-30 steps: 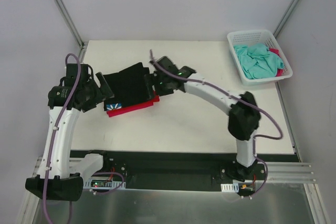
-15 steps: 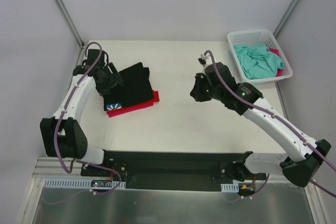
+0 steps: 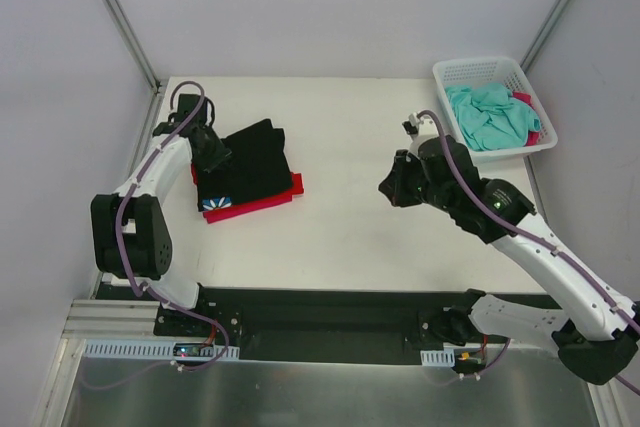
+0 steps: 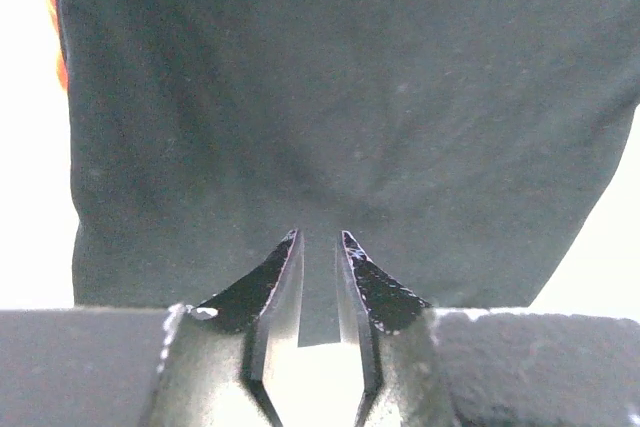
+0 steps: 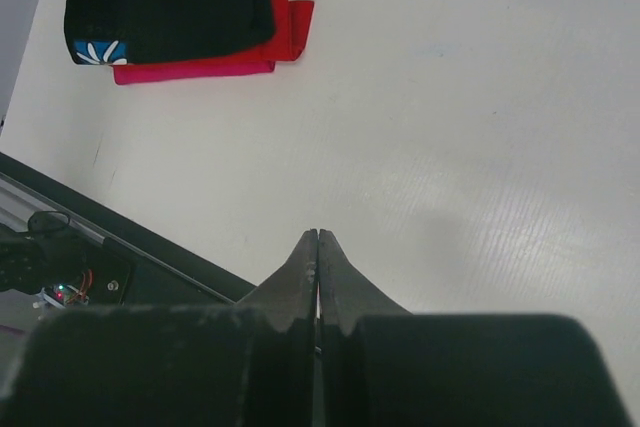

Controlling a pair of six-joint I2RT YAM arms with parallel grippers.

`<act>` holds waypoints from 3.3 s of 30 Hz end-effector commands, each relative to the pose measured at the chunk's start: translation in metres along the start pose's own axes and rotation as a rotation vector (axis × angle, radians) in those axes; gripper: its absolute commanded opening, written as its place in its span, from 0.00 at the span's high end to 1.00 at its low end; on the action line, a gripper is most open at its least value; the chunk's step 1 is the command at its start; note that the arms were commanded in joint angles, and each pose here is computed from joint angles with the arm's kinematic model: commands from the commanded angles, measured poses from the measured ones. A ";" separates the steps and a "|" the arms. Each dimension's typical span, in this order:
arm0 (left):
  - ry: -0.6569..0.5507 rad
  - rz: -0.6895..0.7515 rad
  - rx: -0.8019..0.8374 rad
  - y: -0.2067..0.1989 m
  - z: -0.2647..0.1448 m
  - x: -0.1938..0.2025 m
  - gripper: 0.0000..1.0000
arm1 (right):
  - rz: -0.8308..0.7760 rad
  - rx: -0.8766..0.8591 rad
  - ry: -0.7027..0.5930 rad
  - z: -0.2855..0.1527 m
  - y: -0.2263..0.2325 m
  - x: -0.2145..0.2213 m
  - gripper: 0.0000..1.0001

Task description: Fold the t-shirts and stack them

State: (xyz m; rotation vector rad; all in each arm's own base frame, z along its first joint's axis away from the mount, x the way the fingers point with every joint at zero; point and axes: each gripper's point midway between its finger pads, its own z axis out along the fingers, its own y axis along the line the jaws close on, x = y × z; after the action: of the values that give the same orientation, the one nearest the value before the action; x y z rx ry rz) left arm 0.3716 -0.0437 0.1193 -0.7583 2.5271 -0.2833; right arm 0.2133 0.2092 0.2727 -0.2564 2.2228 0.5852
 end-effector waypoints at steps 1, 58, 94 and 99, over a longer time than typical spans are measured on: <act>-0.032 -0.040 -0.057 0.018 0.001 0.005 0.82 | -0.007 0.033 0.024 0.004 -0.009 0.011 0.99; 0.115 -0.016 -0.085 -0.006 0.022 0.127 1.00 | 0.028 0.066 0.083 0.006 -0.029 0.051 0.99; 0.112 -0.251 -0.083 0.026 0.111 -0.001 1.00 | -0.013 0.125 0.109 -0.010 -0.051 0.055 0.99; 0.073 -0.282 -0.112 0.039 0.117 -0.035 1.00 | -0.011 0.143 0.102 -0.023 -0.059 0.054 0.99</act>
State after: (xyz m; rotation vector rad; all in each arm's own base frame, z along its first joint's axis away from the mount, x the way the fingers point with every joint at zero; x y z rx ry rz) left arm 0.4254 -0.0340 0.0205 -1.1483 2.5459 -0.3758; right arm 0.1895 0.1624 0.2122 -0.2264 2.3737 0.4429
